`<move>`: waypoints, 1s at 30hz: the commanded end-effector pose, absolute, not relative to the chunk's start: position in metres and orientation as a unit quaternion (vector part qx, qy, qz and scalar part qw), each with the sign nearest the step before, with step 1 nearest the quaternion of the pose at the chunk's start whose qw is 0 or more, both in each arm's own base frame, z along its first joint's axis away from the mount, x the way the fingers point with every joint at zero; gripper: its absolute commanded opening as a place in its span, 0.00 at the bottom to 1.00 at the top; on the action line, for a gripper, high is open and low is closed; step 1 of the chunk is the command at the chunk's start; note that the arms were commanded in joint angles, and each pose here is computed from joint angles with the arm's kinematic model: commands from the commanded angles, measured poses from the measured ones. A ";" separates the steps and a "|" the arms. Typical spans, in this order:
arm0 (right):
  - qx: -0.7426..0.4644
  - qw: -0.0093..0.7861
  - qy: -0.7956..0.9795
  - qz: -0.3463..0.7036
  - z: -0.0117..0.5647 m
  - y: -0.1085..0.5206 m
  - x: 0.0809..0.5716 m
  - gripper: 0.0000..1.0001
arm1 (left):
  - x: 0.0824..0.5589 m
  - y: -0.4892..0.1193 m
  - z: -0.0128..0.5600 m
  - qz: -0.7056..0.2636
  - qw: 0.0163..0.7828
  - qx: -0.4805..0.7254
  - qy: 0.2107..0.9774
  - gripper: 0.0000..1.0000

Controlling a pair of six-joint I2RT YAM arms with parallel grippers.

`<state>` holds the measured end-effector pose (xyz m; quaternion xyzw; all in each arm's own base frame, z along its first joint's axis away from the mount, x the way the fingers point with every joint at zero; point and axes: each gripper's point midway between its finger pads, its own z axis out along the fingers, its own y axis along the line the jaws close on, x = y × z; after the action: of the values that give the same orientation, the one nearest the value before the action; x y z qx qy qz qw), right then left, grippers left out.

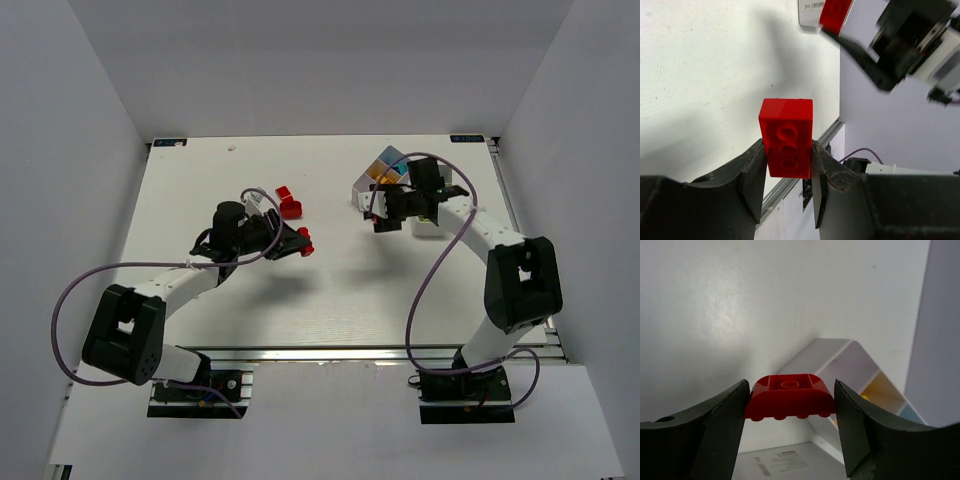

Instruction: Sort the legos into containers by color

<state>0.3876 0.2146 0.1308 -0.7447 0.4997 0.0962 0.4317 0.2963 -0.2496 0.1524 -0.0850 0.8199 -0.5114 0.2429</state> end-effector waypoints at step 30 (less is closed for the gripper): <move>-0.855 0.406 0.323 0.009 0.131 0.216 0.482 0.68 | 0.297 -0.240 0.156 -0.513 0.260 -0.090 0.813 0.11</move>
<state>0.4757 0.2137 0.1302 -0.8567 0.3256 0.0161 0.3998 0.2875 -0.2373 0.1359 -0.1083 0.8258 -0.4989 0.2398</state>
